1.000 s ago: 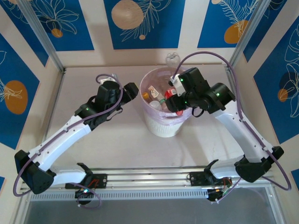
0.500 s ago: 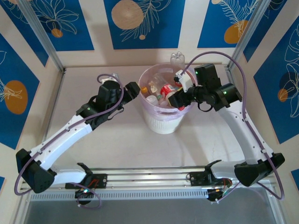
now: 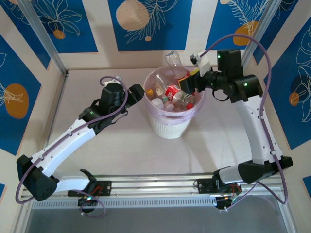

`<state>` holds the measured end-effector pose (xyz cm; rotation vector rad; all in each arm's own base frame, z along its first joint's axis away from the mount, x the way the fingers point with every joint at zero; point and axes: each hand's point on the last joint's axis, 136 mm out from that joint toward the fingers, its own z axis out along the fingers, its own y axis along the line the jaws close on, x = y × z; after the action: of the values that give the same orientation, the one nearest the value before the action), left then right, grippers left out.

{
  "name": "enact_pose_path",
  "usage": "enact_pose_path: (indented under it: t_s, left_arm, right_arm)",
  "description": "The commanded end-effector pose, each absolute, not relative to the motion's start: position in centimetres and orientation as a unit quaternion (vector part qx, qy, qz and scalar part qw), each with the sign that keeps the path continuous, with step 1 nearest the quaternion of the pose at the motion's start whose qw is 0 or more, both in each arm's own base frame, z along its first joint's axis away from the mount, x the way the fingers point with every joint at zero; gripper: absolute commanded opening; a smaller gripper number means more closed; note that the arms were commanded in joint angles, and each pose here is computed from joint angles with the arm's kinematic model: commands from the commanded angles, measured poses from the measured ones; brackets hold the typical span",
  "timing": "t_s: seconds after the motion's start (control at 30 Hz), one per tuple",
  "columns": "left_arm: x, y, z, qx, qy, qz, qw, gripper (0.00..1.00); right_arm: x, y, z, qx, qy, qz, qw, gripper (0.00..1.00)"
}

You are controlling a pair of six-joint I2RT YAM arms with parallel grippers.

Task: Put the plastic bottles in the bin

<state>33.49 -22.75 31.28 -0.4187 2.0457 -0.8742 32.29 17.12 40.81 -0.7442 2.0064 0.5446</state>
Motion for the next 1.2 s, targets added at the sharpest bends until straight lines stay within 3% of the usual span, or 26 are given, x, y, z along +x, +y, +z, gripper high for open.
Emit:
enact_pose_path:
  t_s: [0.0, 0.27, 0.63, 0.7, 0.77, 0.87, 1.17]
  left_arm:
    - [34.0, -22.5, 32.0, -0.163, 0.814, -0.352, 0.433, 0.72]
    - [33.9, -18.4, 31.8, -0.143, 0.831, -0.267, 0.467, 0.76]
    - [33.5, -5.6, 26.0, -0.131, 0.857, -0.049, 0.497, 0.91]
    - [33.5, -4.2, 24.3, -0.127, 0.859, -0.012, 0.496, 0.99]
    - [33.8, -2.8, 22.1, -0.129, 0.859, 0.027, 0.495, 1.0]
    - [34.2, -1.7, 18.9, -0.126, 0.861, 0.062, 0.489, 1.0]
    - [36.8, -1.0, 13.4, -0.083, 0.868, 0.117, 0.475, 1.0]
  right_arm:
    - [32.0, 17.1, 40.5, -0.305, 0.819, 0.225, 0.431, 0.7]
    - [34.0, 14.1, 38.9, -0.184, 0.846, 0.216, 0.452, 0.66]
    - [33.4, 0.1, 30.9, 0.102, 0.866, 0.129, 0.472, 0.71]
    - [33.0, -1.1, 28.0, 0.127, 0.874, 0.113, 0.455, 0.74]
    - [32.5, -1.8, 24.8, 0.145, 0.881, 0.098, 0.439, 0.77]
    - [32.2, -2.1, 20.3, 0.165, 0.89, 0.091, 0.416, 0.99]
    - [33.6, -2.4, 12.4, 0.191, 0.894, 0.064, 0.4, 0.99]
